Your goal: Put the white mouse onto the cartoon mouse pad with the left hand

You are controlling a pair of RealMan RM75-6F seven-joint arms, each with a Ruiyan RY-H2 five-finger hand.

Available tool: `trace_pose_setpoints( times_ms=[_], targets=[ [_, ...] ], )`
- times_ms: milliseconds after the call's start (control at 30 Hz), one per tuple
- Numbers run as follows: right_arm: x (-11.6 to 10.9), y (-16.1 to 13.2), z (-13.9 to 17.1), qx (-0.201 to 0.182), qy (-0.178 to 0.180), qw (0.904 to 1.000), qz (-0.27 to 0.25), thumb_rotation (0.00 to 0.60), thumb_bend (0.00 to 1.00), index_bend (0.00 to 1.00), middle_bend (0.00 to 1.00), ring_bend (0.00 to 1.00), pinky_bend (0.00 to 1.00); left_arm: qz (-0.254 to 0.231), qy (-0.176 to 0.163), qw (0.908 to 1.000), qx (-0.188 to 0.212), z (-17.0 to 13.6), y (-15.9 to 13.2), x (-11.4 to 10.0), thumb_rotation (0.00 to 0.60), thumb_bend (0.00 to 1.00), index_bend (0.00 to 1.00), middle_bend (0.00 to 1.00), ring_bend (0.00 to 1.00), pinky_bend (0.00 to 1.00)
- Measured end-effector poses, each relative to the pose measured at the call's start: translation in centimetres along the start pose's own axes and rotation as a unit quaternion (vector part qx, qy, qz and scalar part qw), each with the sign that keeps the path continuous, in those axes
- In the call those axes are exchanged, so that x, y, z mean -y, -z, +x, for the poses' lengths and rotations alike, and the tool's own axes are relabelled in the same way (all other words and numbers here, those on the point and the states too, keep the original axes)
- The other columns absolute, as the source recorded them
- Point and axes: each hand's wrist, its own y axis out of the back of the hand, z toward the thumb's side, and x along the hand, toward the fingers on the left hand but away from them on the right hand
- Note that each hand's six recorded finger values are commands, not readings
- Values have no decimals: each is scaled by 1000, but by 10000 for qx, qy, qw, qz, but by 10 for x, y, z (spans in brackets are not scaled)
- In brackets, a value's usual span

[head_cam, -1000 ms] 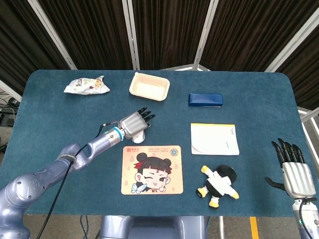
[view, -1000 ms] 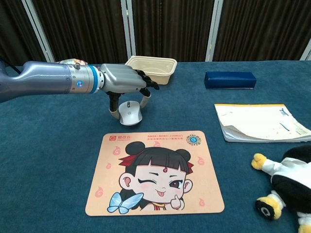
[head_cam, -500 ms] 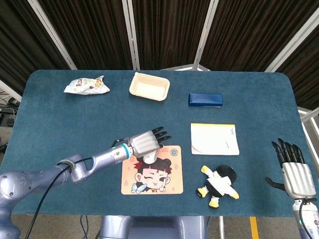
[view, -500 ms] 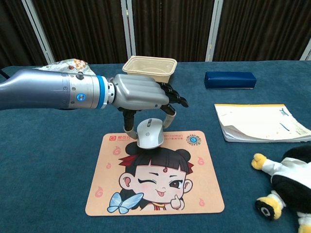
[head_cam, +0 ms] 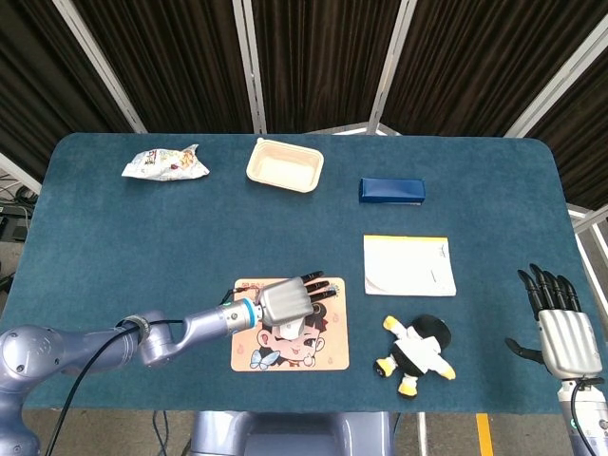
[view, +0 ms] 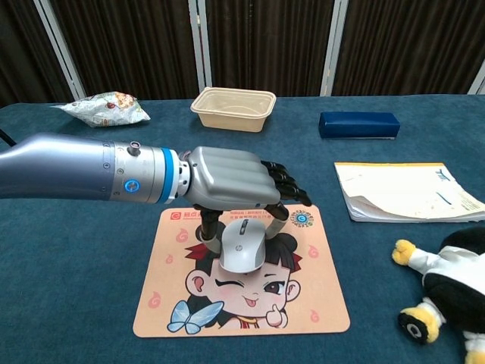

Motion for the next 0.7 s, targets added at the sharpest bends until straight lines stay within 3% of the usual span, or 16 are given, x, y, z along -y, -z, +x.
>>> trace_pose_setpoints(
  times_ms=[433, 700],
  targets=[
    [0, 0, 0, -1, -4, 10000, -4, 600, 96, 32, 0, 0, 0, -76, 6, 9999, -125, 4, -7, -1, 600, 293, 240, 0, 0, 0],
    [0, 0, 0, -2, -7, 10000, -1, 600, 97, 32, 0, 0, 0, -131, -74, 9997, -173, -1, -7, -4, 600, 296, 200, 0, 0, 0]
  ],
)
